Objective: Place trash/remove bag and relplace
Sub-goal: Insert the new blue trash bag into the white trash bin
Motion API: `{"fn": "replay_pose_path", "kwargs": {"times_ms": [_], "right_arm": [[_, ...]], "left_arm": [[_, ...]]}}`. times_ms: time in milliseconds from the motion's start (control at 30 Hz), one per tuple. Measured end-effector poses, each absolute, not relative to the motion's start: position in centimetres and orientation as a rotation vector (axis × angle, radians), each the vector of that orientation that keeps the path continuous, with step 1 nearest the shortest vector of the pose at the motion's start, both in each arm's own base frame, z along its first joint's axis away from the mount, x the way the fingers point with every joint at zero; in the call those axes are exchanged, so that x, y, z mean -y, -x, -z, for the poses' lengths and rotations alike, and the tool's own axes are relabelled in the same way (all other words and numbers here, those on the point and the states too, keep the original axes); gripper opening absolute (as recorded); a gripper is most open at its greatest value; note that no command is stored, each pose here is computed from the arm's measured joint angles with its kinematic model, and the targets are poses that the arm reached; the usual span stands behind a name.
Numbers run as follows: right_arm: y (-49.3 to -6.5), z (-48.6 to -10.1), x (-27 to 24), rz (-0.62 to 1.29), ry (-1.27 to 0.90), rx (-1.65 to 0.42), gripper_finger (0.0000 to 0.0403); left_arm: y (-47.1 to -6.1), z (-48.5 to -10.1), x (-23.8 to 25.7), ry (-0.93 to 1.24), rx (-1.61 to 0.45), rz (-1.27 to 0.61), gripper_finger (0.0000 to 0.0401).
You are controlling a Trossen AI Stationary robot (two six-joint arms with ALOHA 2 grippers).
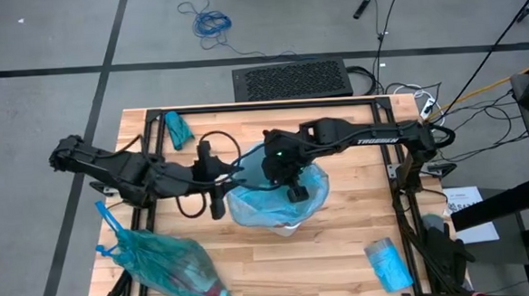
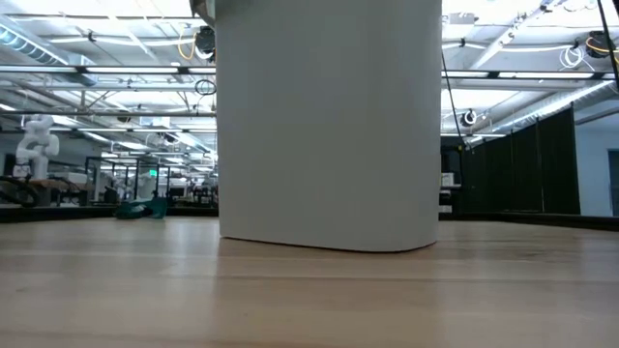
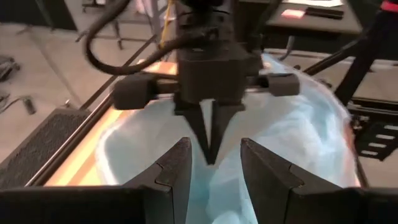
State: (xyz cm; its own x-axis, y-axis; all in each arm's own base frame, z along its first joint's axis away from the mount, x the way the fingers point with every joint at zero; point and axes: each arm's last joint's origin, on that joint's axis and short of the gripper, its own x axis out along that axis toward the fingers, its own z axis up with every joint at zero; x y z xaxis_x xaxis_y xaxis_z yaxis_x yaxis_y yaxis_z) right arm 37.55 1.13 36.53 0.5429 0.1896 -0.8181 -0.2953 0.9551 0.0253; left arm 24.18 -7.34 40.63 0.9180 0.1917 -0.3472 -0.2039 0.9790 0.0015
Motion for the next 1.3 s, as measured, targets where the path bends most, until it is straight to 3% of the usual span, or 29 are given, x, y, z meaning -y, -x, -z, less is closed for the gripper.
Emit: {"fn": "replay_pose_path", "kwargs": {"times_ms": [367, 633, 1033, 1300], "right_arm": [[-39.3, -33.8, -2.4, -0.326, 0.303, -1.03, 0.0004], [-39.3, -33.7, -3.3, -0.404, 0.433, -1.008, 0.0004], [-39.3, -33.8, -3.4, -0.385, 0.407, -1.006, 0.0004], [-39.2, -33.8, -3.4, -0.385, 0.409, -1.004, 0.0004]], "left_arm": [[-19.9, -42.6, 7.2, 0.126, -0.279, -0.234, 0.0134], [-19.1, -42.9, 7.1, 0.125, -0.275, -0.239, 0.0134], [-21.1, -39.7, 9.6, 0.198, -0.4, -0.193, 0.0134], [-22.0, -37.2, 10.3, 0.244, -0.523, -0.309, 0.0134]]}}
